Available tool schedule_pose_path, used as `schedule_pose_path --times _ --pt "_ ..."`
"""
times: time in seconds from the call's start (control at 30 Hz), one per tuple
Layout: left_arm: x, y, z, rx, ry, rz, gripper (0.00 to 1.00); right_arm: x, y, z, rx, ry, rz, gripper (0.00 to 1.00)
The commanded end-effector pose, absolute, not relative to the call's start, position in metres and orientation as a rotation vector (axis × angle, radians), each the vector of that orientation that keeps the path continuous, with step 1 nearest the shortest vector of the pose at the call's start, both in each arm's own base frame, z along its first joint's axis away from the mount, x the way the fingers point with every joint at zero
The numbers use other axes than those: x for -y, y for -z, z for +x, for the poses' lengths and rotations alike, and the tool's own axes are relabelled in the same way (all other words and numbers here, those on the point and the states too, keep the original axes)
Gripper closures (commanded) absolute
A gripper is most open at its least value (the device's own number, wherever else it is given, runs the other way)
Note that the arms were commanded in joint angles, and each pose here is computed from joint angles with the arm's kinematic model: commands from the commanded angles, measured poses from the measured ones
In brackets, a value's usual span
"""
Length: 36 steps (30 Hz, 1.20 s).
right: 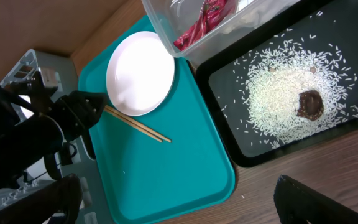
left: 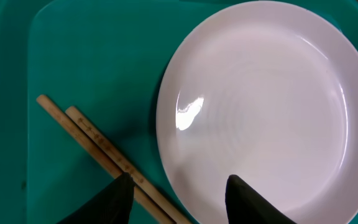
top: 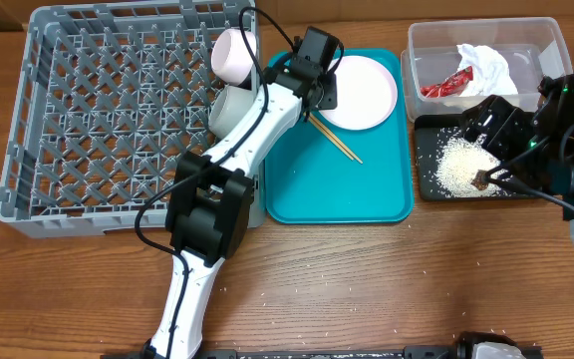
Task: Sort waste into correct bins and load items into the dishwasher
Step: 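Reach the left gripper to the white plate edge and grasp it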
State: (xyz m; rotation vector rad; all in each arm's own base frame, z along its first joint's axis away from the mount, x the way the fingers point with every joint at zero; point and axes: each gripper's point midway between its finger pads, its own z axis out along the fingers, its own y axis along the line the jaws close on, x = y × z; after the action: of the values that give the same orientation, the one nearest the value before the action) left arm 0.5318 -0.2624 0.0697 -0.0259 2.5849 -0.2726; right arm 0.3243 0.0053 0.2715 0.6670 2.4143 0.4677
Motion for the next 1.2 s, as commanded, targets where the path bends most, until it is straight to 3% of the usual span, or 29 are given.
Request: schedule_pose_path --times 0.0,0.13,0.63,0.83,1.17 --pt "0.261 -0.048 0.53 -2.609 0.232 -0.073 0.5 -0.004 -0.276 0.325 -2.398 -0.463 0.665 0.0" --pt "0.263 -0.027 0.532 -2.626 0.234 -0.094 0.44 -0.004 -0.276 0.325 -2.398 -0.463 0.665 0.0" --pt "0.271 -0.019 0.538 -2.596 0.235 -0.058 0.46 -0.004 -0.276 0.325 -2.398 -0.463 0.665 0.0" --pt "0.271 -0.013 0.539 -2.594 0.227 -0.055 0.57 -0.004 -0.276 0.325 -2.398 -0.463 0.665 0.0" --pt "0.266 -0.01 0.54 -2.588 0.189 -0.066 0.65 -0.004 -0.276 0.325 -2.398 -0.463 0.665 0.0"
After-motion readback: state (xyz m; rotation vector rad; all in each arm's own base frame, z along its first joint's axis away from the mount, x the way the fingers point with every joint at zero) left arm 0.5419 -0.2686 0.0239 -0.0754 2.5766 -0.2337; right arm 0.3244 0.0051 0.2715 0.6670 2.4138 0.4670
